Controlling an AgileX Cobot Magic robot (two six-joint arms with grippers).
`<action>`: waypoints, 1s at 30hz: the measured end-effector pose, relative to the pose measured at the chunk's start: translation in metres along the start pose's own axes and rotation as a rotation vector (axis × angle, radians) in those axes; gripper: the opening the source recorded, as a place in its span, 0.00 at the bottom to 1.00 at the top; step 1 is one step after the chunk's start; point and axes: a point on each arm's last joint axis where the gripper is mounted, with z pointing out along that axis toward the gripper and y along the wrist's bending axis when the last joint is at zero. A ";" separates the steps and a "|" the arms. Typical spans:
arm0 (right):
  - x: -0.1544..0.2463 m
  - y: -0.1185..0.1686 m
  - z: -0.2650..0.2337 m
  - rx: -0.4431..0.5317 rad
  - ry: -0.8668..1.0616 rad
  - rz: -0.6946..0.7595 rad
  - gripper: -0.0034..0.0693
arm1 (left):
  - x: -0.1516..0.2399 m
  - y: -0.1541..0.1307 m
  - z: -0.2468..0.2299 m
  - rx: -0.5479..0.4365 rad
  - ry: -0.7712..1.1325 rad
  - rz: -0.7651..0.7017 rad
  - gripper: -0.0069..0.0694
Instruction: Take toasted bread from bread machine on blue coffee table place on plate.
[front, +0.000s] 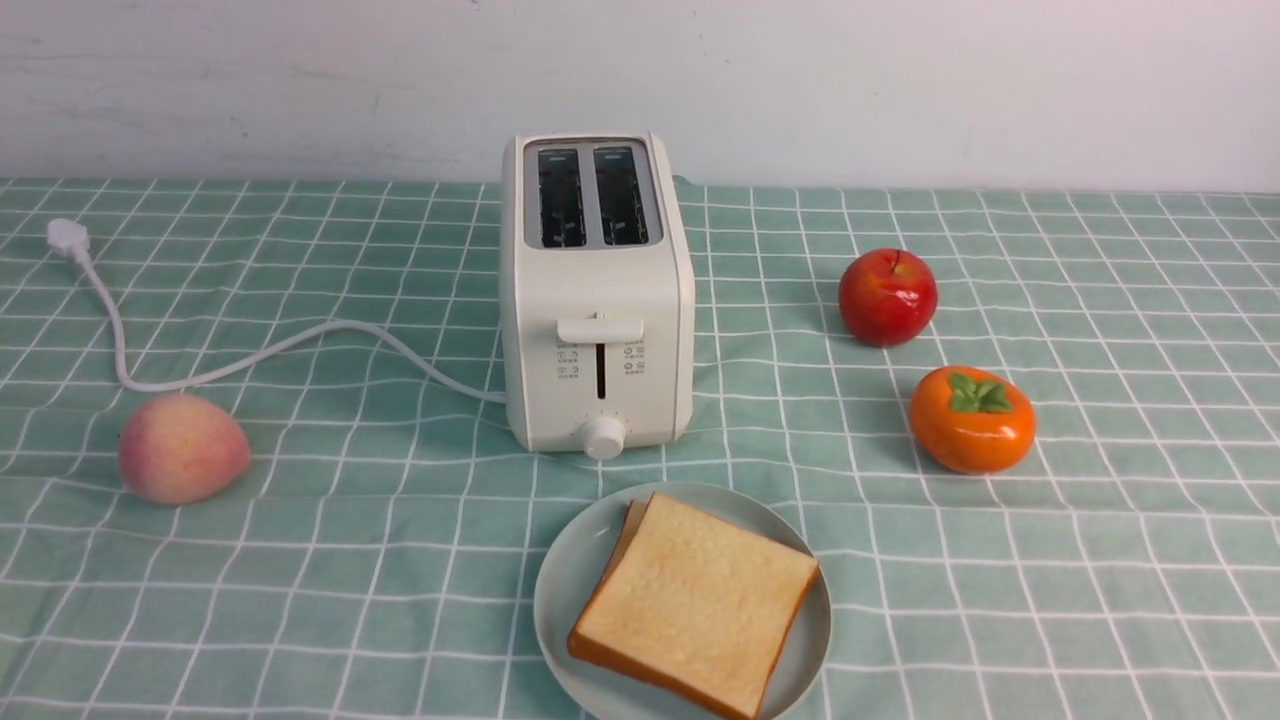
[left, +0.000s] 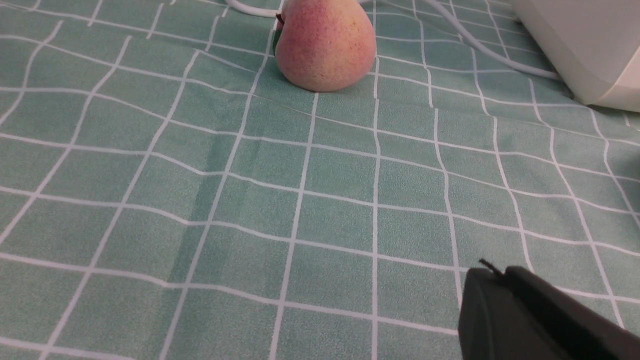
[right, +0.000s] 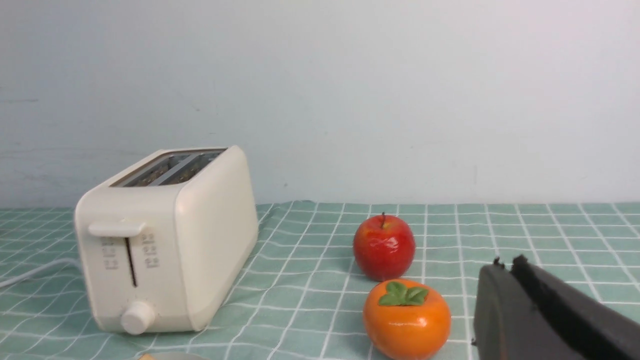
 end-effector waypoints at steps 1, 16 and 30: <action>-0.001 -0.002 -0.002 0.025 -0.014 -0.003 0.08 | 0.000 0.000 0.000 0.000 0.000 0.000 0.11; 0.037 -0.008 -0.010 0.109 0.104 -0.099 0.10 | 0.000 0.000 0.000 -0.001 0.000 0.000 0.14; 0.069 -0.002 -0.019 0.011 0.446 -0.130 0.12 | 0.001 0.000 0.000 0.000 0.002 0.000 0.15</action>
